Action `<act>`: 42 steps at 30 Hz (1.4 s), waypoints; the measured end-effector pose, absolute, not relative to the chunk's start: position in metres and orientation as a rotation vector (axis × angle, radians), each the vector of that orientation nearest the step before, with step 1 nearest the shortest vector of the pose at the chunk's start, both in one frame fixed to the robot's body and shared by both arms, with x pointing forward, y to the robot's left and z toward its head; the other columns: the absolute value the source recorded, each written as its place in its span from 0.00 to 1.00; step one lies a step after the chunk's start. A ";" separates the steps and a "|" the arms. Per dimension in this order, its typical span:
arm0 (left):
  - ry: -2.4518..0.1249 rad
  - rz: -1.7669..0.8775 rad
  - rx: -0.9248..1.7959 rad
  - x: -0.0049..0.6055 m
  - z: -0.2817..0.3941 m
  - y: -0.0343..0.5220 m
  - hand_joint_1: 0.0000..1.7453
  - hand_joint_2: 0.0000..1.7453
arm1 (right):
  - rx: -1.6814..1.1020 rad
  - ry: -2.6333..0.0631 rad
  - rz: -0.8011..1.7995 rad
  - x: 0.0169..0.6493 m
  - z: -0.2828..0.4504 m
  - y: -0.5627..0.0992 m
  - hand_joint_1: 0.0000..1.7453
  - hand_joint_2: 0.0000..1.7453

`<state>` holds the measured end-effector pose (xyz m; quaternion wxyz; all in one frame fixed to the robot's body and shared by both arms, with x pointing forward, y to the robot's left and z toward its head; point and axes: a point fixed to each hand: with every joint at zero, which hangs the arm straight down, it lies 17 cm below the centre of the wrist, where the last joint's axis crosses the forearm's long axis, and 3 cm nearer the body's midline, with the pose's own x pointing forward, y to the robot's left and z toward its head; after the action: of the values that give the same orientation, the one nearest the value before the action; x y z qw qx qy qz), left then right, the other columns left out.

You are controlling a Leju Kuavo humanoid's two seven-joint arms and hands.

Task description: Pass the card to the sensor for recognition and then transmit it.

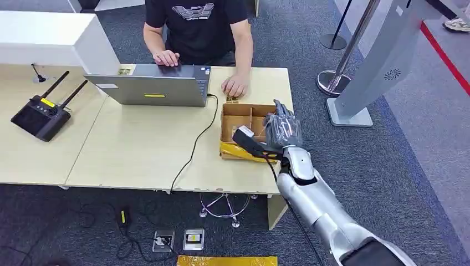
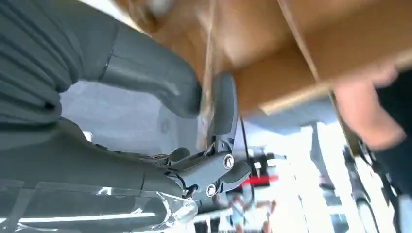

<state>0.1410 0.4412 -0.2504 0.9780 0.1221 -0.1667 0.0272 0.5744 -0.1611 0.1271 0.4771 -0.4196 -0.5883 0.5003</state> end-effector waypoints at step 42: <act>-0.338 0.026 0.242 0.141 -0.251 0.437 0.00 0.00 | -1.169 -1.627 1.160 0.612 0.264 -0.130 1.00 1.00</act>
<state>0.1413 0.4373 -0.2510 0.9784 0.1200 -0.1679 0.0127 0.6122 -0.1298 0.2636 0.4018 -0.4626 -0.6435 0.4588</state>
